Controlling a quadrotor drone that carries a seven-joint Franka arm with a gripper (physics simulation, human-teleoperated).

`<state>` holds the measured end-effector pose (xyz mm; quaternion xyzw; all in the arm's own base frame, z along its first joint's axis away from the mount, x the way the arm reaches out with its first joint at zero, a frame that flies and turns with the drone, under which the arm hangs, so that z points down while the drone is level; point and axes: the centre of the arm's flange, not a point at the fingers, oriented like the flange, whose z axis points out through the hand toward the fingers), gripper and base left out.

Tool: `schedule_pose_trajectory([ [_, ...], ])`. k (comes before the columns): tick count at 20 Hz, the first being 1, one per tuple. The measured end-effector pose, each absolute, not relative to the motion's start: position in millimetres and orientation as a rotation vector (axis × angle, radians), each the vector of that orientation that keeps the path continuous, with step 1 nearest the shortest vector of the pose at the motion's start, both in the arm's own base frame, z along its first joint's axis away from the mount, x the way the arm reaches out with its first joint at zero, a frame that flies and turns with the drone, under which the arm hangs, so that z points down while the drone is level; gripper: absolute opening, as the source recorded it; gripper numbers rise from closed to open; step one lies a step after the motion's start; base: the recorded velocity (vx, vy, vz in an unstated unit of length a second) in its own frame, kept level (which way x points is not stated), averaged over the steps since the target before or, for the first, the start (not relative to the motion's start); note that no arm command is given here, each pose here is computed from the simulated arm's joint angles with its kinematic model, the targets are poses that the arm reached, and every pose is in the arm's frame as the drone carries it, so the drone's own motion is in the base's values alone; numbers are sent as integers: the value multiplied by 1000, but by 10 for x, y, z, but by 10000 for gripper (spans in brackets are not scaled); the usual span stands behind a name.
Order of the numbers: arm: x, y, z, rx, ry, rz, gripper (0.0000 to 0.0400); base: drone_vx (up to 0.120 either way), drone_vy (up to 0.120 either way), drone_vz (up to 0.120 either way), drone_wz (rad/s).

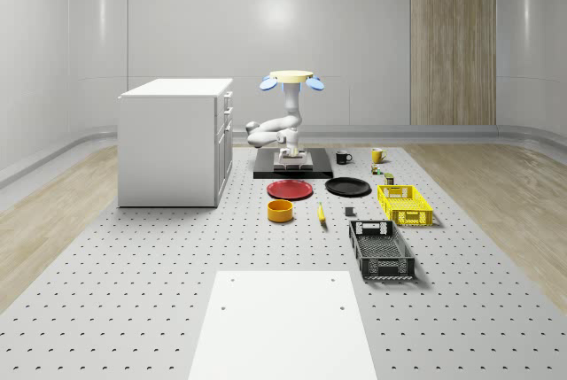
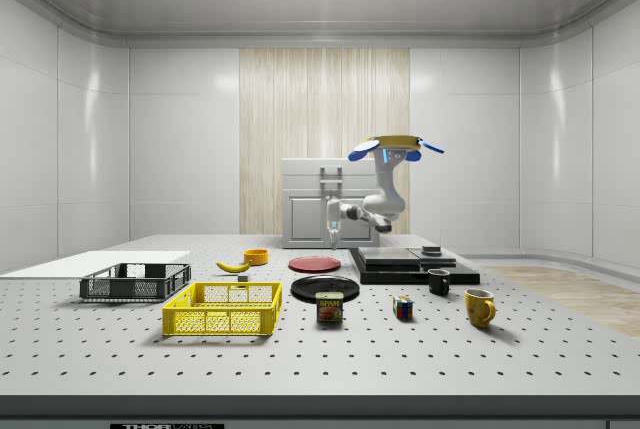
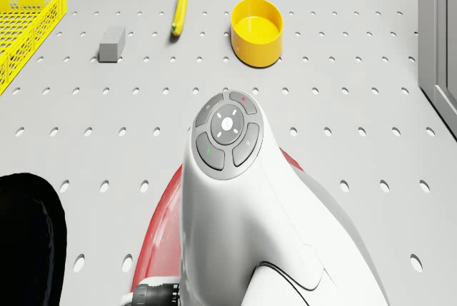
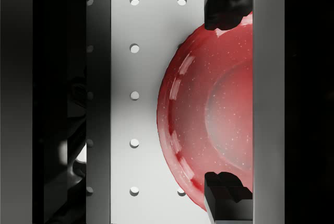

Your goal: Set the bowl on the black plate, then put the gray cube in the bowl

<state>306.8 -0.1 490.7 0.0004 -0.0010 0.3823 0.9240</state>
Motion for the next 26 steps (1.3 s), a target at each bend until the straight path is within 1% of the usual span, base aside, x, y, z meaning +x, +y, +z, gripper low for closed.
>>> schedule_pose_trajectory([
  [3, 3068, -1, 4907, 1, -2, 785, 400, 120, 0, 0, 0],
  [6, 3068, -1, 4907, 1, -2, 785, 400, 120, 0, -93, 0],
  [26, 3068, -1, 4907, 1, -2, 785, 400, 120, 0, 0, 0],
])
